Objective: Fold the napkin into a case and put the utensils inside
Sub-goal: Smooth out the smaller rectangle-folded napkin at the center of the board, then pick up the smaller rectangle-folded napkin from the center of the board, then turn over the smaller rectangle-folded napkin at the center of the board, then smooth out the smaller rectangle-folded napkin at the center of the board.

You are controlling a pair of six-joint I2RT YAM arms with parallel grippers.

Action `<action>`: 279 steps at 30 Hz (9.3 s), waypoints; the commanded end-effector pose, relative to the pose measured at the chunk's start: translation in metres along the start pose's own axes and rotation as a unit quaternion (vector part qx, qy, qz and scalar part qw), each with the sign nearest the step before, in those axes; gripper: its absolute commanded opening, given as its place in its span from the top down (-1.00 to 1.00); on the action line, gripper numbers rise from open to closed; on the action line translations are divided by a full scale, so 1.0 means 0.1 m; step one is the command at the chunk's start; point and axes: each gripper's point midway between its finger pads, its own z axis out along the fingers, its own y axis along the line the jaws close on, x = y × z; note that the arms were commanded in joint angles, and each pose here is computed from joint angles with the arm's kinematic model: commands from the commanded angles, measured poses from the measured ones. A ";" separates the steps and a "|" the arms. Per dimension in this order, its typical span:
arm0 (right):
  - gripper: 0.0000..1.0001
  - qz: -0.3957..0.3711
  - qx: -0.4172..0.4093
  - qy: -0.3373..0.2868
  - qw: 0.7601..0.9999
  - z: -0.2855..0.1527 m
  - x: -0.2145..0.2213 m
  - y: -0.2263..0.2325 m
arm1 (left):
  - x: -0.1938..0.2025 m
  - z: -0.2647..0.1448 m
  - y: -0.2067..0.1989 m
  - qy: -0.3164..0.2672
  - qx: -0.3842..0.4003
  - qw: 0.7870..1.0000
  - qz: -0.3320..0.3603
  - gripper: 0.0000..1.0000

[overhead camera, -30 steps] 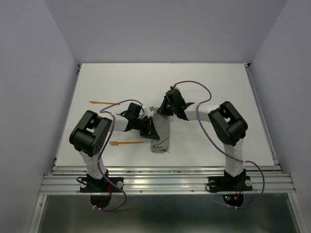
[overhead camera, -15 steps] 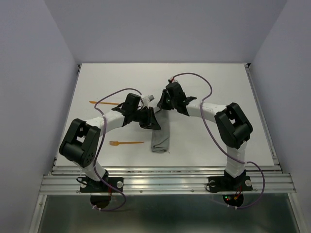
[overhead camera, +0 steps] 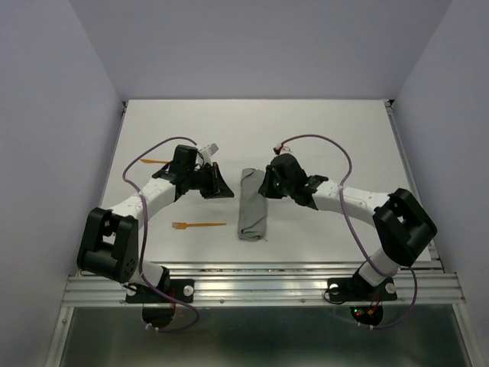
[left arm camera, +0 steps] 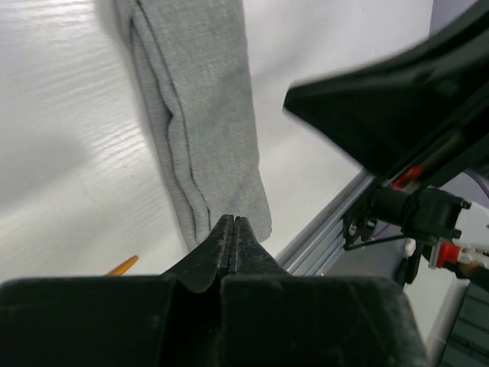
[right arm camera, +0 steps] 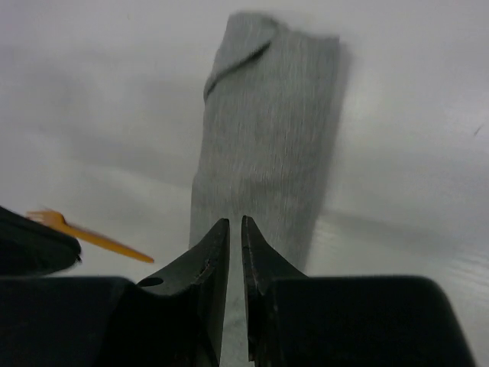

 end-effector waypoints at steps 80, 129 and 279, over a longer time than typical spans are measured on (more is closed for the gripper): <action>-0.45 -0.195 0.146 0.059 0.968 0.15 0.83 0.39 | -0.48 -0.69 0.62 -0.128 -0.091 0.986 -0.058 1.00; 0.78 -0.187 0.205 0.093 0.956 0.69 1.16 0.14 | -0.34 -0.62 0.81 -0.108 -0.090 0.988 -0.060 1.00; 0.98 -0.150 0.009 0.110 0.982 -0.37 1.08 0.21 | -1.33 0.42 0.27 -0.084 -0.045 0.995 -0.034 1.00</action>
